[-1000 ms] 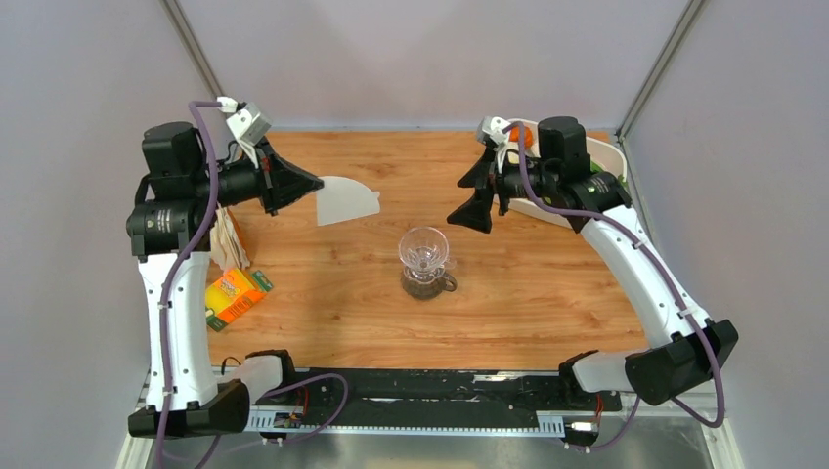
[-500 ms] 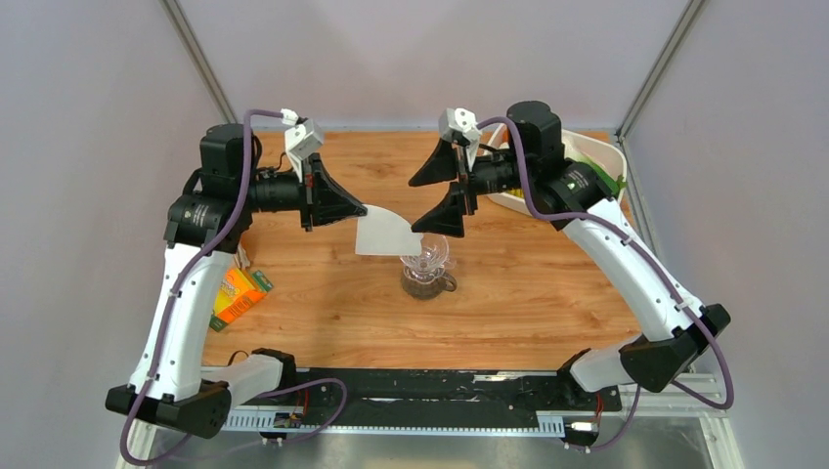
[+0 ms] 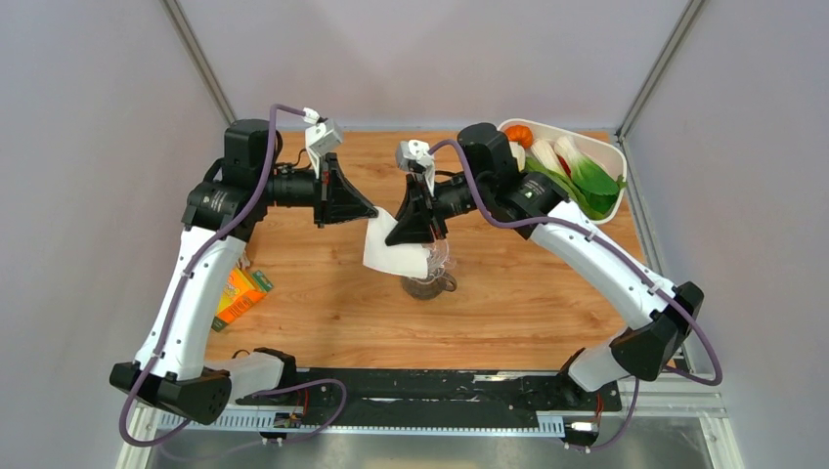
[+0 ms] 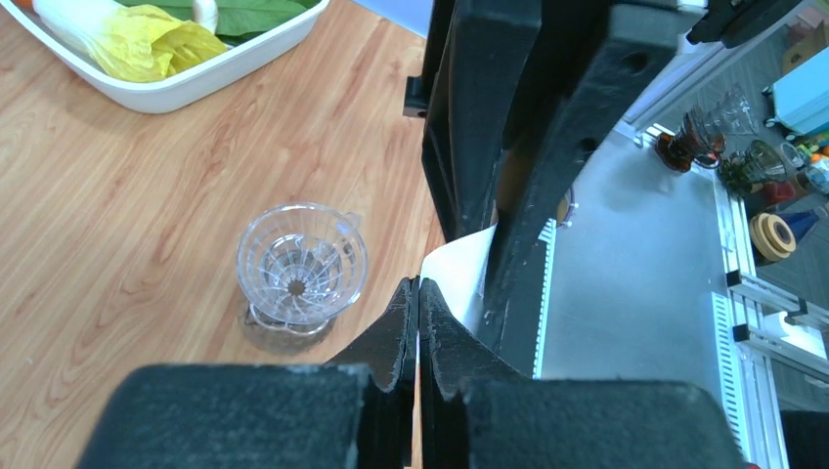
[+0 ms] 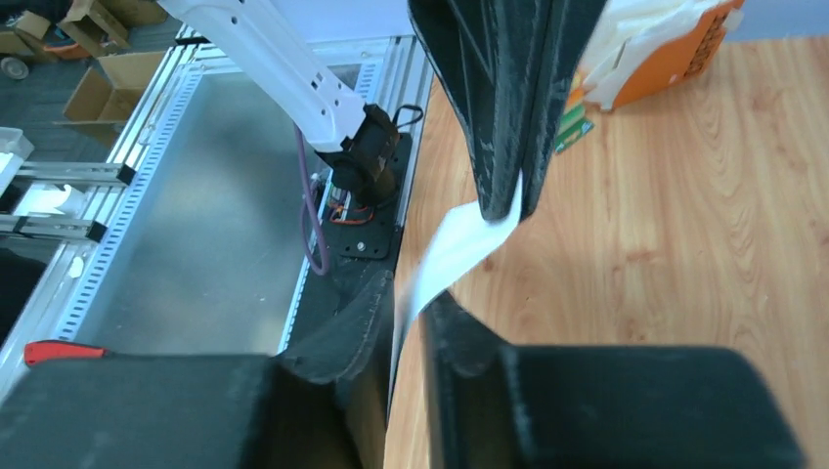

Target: Place the coffee filter in the dripper

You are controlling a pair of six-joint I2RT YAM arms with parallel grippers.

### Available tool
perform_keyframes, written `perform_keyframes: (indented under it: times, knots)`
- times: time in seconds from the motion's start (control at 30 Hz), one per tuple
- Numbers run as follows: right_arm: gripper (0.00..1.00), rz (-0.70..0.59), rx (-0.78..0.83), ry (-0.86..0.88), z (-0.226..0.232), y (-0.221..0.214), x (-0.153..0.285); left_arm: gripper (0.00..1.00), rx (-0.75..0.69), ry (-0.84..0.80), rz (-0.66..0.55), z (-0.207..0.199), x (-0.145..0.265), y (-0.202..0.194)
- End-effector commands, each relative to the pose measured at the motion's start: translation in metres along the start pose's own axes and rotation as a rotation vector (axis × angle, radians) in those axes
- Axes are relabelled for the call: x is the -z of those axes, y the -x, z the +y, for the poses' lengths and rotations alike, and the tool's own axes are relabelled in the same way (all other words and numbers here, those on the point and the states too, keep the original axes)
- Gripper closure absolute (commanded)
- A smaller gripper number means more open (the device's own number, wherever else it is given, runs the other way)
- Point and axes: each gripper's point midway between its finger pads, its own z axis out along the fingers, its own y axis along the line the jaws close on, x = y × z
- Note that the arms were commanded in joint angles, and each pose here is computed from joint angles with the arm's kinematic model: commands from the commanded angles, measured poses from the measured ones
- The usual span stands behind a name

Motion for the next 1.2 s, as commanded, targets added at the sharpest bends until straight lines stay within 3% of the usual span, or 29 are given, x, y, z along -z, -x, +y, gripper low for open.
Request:
perform_keyframes:
  times: [0.0, 0.07, 0.23, 0.53, 0.6, 0.67, 0.7, 0.77, 0.97, 1.17]
  knots:
    - [0.95, -0.009, -0.012, -0.021, -0.003, -0.004, -0.001, 1.00, -0.075, -0.015, -0.019, -0.008, 0.003, 0.013]
    - [1.00, -0.001, -0.026, -0.041, -0.004, -0.009, 0.001, 1.00, -0.087, -0.003, -0.019, -0.007, 0.004, 0.015]
    - [1.00, 0.015, -0.055, -0.066, -0.003, -0.025, 0.005, 1.00, -0.152, 0.028, -0.035, -0.008, 0.009, 0.030]
    - [1.00, 0.001, -0.109, -0.092, -0.007, -0.034, 0.017, 0.99, -0.114, 0.055, -0.098, 0.010, 0.018, 0.059]
    - [1.00, -0.004, -0.118, -0.095, -0.007, -0.035, 0.020, 0.89, -0.124, 0.070, -0.115, 0.014, 0.021, 0.067]
    - [1.00, -0.014, -0.130, -0.100, -0.009, -0.034, 0.022, 0.69, -0.134, 0.087, -0.131, 0.016, 0.024, 0.073]
    - [1.00, -0.020, -0.135, -0.102, -0.010, -0.032, 0.024, 0.53, -0.138, 0.093, -0.137, 0.016, 0.025, 0.075]
    - [1.00, -0.038, -0.150, -0.101, -0.013, -0.028, 0.027, 0.32, -0.138, 0.115, -0.149, 0.018, 0.026, 0.077]
    - [1.00, -0.097, -0.231, -0.108, -0.022, -0.013, 0.038, 0.26, -0.218, 0.226, -0.168, 0.026, 0.033, 0.074]
    - [1.00, -0.348, -0.564, -0.182, -0.077, 0.011, 0.088, 0.24, -0.603, 0.478, -0.047, 0.040, 0.036, 0.047]
